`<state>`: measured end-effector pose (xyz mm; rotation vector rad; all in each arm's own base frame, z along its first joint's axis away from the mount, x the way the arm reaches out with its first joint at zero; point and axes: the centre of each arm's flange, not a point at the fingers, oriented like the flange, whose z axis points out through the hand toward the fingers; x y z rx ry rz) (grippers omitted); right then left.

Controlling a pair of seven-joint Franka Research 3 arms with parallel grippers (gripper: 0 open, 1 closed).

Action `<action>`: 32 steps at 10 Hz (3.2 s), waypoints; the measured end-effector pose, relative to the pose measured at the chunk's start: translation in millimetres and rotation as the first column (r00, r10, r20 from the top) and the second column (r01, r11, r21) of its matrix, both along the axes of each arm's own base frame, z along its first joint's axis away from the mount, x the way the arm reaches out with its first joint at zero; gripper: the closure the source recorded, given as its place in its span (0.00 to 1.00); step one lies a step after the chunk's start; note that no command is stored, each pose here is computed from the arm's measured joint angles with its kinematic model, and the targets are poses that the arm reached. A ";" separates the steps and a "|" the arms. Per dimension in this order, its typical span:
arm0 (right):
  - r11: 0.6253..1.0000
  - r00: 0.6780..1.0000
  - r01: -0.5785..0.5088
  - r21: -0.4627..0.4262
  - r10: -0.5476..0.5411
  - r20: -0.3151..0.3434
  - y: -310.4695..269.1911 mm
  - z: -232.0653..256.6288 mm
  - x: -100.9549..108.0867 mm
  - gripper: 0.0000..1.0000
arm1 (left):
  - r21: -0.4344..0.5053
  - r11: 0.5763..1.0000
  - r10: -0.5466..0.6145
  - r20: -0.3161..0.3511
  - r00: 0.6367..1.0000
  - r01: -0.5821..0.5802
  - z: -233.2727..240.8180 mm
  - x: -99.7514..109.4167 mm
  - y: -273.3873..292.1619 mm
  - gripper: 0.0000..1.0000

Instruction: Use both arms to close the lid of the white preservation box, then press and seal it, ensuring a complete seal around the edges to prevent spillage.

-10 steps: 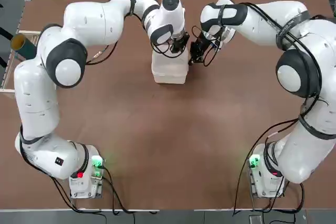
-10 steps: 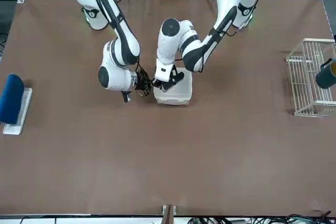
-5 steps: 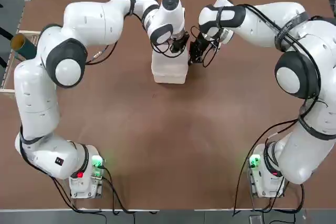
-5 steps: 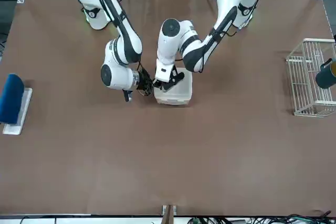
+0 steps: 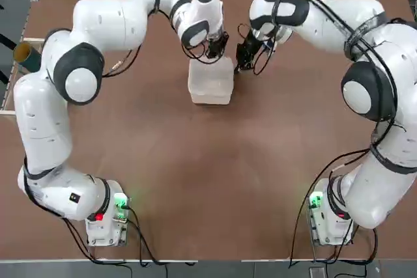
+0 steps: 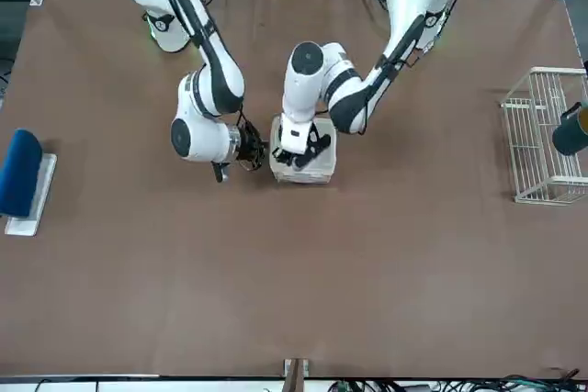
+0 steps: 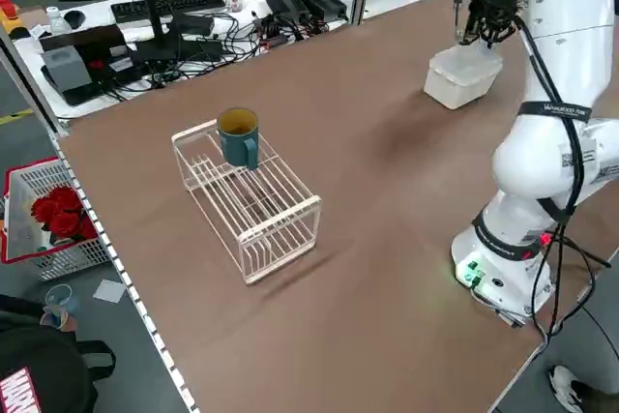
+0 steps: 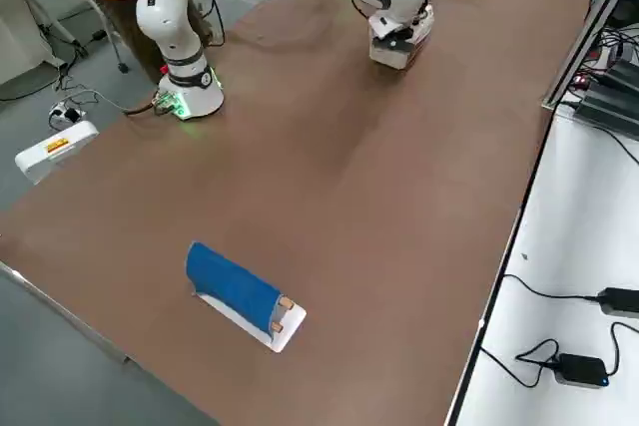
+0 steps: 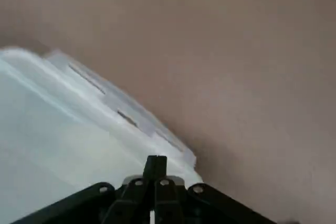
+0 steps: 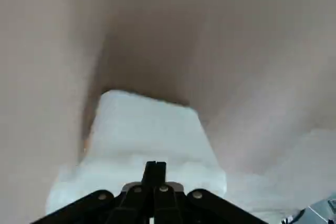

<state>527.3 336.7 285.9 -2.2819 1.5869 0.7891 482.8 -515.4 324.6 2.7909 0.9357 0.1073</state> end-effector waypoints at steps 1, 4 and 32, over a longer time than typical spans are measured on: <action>1.000 1.000 -0.018 -0.004 0.018 0.022 -8.1 24.4 15.5 0.98 | 0.007 1.000 0.008 -0.017 1.000 -0.008 14.7 4.8 9.7 0.99; 0.996 0.984 -0.082 -0.035 0.087 0.156 -13.3 99.6 58.5 0.99 | 0.058 0.998 -0.011 -0.107 0.994 0.018 44.0 13.2 47.6 0.99; 0.664 0.605 -0.747 0.017 0.669 0.432 137.4 -37.8 73.1 0.99 | 0.110 0.990 -0.067 -0.139 0.988 0.083 -11.2 -35.9 89.0 0.99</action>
